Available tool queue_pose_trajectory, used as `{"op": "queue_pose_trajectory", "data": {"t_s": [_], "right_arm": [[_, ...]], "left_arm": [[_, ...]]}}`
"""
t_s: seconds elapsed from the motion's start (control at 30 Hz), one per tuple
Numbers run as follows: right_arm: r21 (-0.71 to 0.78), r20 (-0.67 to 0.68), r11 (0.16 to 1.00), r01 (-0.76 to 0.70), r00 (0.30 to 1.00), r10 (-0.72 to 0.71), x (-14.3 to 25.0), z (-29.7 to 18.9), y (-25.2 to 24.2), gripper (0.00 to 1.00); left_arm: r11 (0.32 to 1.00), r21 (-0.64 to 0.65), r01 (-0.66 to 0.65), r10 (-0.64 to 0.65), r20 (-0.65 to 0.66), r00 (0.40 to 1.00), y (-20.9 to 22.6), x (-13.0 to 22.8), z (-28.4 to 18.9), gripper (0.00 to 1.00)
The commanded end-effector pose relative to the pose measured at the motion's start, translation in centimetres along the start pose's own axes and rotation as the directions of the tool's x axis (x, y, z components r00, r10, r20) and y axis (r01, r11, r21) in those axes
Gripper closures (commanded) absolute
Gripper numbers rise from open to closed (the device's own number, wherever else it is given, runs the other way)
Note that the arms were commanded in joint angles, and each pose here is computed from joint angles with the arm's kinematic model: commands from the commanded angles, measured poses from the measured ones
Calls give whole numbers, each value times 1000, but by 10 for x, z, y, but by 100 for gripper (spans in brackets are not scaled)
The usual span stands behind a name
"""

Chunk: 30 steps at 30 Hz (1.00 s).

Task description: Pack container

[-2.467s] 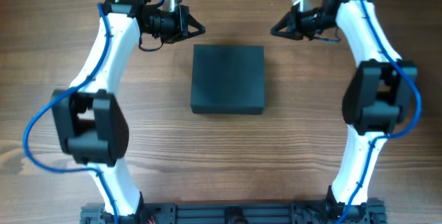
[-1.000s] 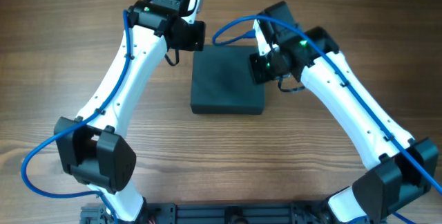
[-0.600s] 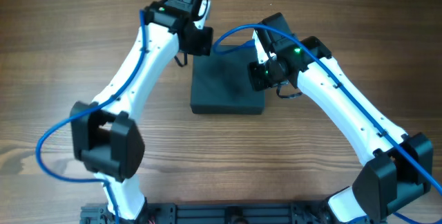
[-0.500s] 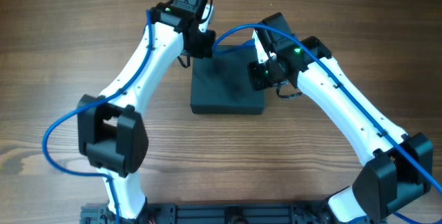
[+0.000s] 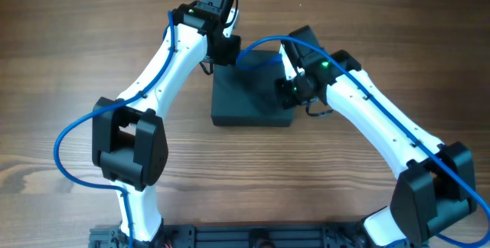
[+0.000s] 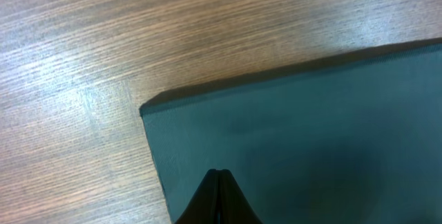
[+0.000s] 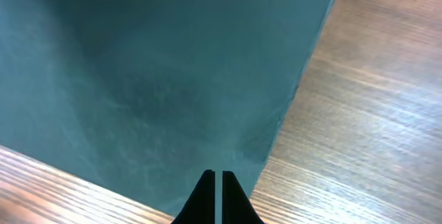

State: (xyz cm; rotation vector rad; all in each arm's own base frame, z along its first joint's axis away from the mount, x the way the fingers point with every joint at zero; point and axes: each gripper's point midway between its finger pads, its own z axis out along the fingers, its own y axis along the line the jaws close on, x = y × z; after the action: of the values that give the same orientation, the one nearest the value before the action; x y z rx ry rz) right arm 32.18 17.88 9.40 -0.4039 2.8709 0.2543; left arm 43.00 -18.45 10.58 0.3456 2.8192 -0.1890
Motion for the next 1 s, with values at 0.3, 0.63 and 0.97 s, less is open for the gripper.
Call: {"op": "queue_pose_trajectory", "data": {"t_s": [0.3, 0.63, 0.97], "right_arm": [[-13, -56, 1000, -16, 998, 15, 22, 26, -2, 95], [-7, -81, 1000, -19, 997, 18, 34, 34, -5, 95], [-12, -14, 1000, -6, 1000, 6, 15, 29, -2, 90]], "left_arm": [[1000, -11, 1, -2, -48, 999, 4, 21, 28, 96], [1000, -6, 3, -4, -90, 996, 6, 40, 43, 96], [1000, -4, -1, 1, -72, 997, 5, 35, 38, 85]]}}
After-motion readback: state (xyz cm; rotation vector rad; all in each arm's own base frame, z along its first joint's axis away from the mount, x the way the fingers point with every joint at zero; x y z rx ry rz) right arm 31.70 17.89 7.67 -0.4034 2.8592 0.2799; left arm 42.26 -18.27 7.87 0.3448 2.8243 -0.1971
